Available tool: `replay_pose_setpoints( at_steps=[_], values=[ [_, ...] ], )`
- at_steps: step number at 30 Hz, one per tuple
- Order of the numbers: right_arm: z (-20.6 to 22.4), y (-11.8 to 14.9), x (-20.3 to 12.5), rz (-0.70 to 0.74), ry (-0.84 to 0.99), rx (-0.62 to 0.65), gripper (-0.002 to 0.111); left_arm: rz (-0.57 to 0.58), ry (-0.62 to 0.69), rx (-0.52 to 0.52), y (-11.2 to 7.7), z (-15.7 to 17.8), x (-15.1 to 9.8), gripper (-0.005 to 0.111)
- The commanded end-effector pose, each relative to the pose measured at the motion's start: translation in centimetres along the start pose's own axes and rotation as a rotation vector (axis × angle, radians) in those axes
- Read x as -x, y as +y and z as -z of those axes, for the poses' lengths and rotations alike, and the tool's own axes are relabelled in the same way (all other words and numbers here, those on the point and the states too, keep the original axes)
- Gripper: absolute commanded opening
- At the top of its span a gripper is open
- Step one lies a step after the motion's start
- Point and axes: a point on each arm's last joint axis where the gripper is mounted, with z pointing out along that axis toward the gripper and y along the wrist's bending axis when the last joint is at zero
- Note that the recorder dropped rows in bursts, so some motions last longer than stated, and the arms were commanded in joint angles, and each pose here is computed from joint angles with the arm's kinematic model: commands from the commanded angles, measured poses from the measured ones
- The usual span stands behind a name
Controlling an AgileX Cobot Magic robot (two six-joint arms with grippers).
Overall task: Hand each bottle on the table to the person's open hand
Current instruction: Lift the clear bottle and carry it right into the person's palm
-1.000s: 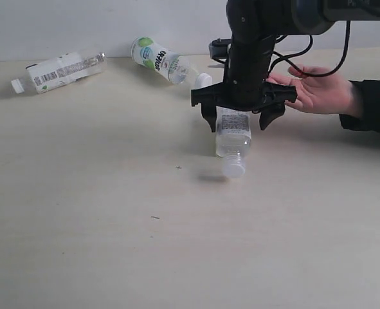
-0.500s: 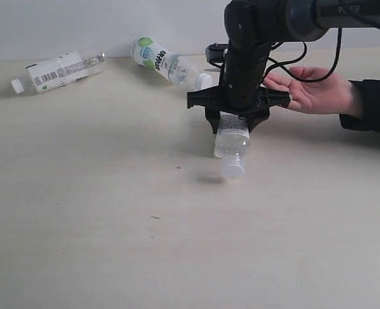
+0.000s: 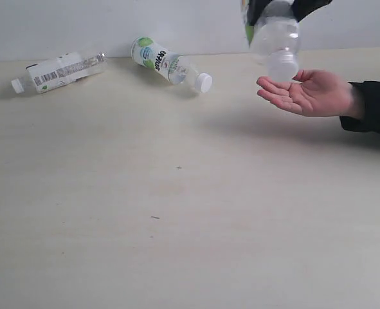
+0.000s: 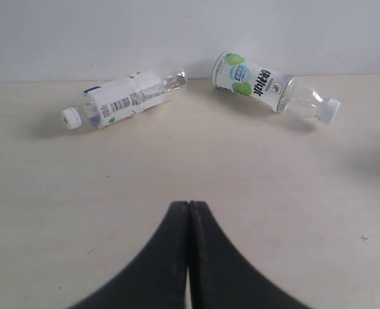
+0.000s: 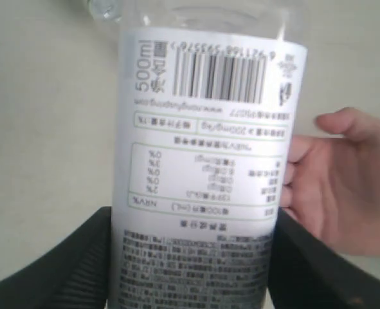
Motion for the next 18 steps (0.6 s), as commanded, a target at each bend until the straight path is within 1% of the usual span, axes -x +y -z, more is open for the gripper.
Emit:
replay_pose_setpoints(
  at_steps=[1, 4, 7, 9, 12, 15, 18],
  values=[
    [1.7, -2.9, 0.1, -0.012, -0.027, -0.036, 0.000, -0.001, 0.001, -0.002, 0.0, 0.1, -0.1, 0.000],
    [0.0, -4.1, -0.7, 0.007, 0.029, -0.115, 0.000, -0.001, 0.001, -0.002, 0.0, 0.1, -0.1, 0.000],
    [-2.2, -4.8, -2.4, 0.009, 0.124, -0.157, 0.000, -0.001, 0.001, -0.002, 0.0, 0.1, -0.1, 0.000],
    [-3.1, -5.0, -3.2, 0.007, 0.164, -0.164, 0.000, 0.001, 0.001, -0.002, 0.0, 0.1, -0.1, 0.000],
    [-4.7, -5.4, -3.7, 0.020, 0.137, -0.171, 0.000, 0.001, 0.002, -0.004, 0.0, 0.1, -0.1, 0.000],
    [-5.1, -5.4, -3.6, 0.023, 0.105, -0.164, 0.000, 0.001, 0.002, -0.004, 0.0, 0.1, -0.1, 0.000],
    [-5.1, -5.6, -3.3, 0.041, 0.072, -0.182, 0.000, 0.001, 0.002, -0.004, 0.0, 0.1, -0.1, 0.000]
  ],
)
